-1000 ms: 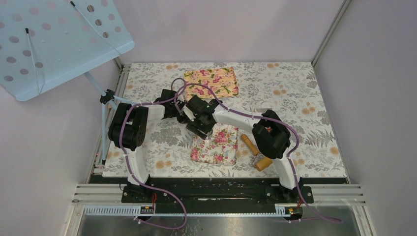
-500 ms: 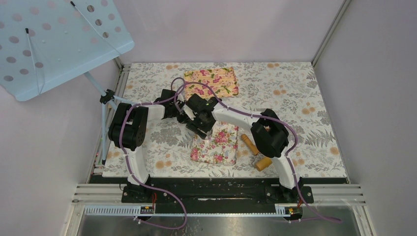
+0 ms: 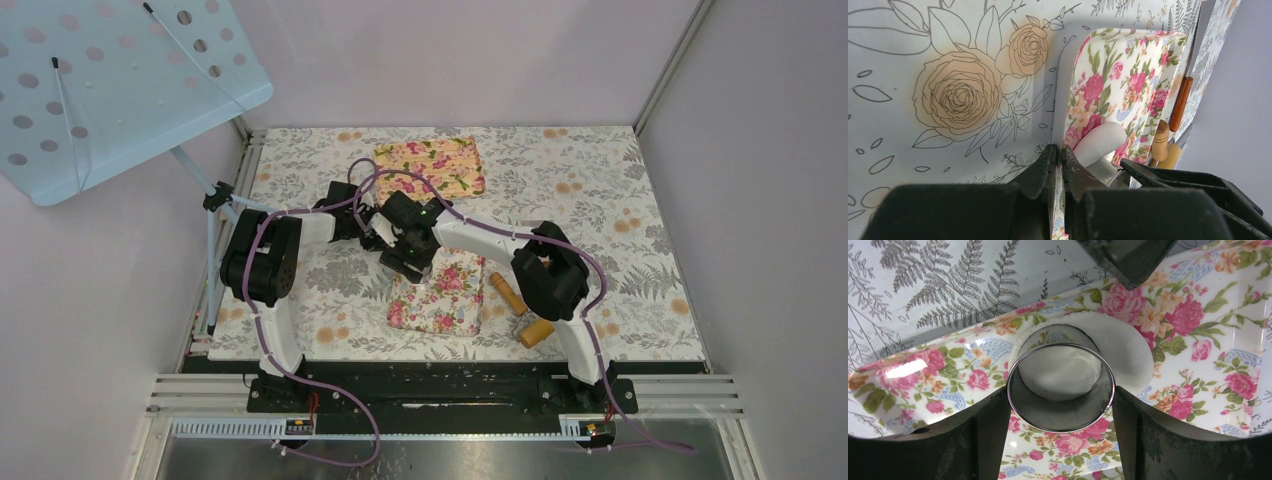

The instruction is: Roll out the dumpling wrappers from the dough

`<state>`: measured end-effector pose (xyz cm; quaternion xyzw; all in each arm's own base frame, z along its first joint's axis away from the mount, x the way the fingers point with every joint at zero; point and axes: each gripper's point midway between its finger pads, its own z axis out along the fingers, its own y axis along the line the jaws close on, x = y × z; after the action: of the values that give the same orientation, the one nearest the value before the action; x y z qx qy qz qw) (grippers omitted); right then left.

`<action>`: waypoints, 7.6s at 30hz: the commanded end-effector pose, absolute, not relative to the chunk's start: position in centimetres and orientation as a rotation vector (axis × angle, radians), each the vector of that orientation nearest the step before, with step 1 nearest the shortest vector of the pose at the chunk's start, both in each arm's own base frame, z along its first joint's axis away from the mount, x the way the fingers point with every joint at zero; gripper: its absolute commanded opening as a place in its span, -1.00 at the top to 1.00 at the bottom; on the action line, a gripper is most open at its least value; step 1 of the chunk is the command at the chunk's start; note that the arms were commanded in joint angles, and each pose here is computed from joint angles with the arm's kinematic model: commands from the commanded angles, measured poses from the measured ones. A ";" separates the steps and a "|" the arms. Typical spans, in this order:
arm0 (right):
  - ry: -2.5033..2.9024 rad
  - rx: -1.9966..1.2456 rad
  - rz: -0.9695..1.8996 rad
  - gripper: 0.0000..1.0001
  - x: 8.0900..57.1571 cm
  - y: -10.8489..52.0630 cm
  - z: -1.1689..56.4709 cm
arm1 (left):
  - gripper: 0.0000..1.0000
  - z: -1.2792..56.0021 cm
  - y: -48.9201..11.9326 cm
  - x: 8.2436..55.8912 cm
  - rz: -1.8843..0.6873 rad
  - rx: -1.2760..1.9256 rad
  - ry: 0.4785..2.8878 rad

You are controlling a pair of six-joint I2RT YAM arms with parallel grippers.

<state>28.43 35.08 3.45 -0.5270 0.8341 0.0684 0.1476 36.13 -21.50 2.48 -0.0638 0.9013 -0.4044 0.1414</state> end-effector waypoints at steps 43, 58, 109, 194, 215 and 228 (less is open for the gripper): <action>2.816 -1.790 0.028 0.60 21.0 27.7 -1.8 | 0.88 2.1 -21.0 35.5 -1.087 -0.187 2.617; 2.917 -1.596 -0.096 0.66 20.1 25.9 -1.3 | 1.00 1.3 -20.6 35.6 -0.996 -0.206 2.643; 2.936 -1.548 0.235 0.73 19.3 25.3 -0.5 | 0.52 5.2 -23.1 38.1 -1.155 -0.045 2.521; 2.930 -0.871 0.181 0.79 29.1 21.6 3.6 | 1.00 -1.0 -16.1 38.5 -0.457 -0.354 2.723; 2.753 -0.802 0.487 0.82 30.8 22.5 10.4 | 1.00 -0.6 -17.1 38.7 -0.529 -0.324 2.706; 2.754 -0.823 0.398 0.76 33.6 23.2 8.6 | 0.72 -0.4 -17.3 39.0 -0.526 -0.303 2.699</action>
<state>31.50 22.35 7.47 -0.2703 0.9474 0.1478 0.0864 39.52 -19.72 2.07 -0.0986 0.9446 -0.2481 0.1910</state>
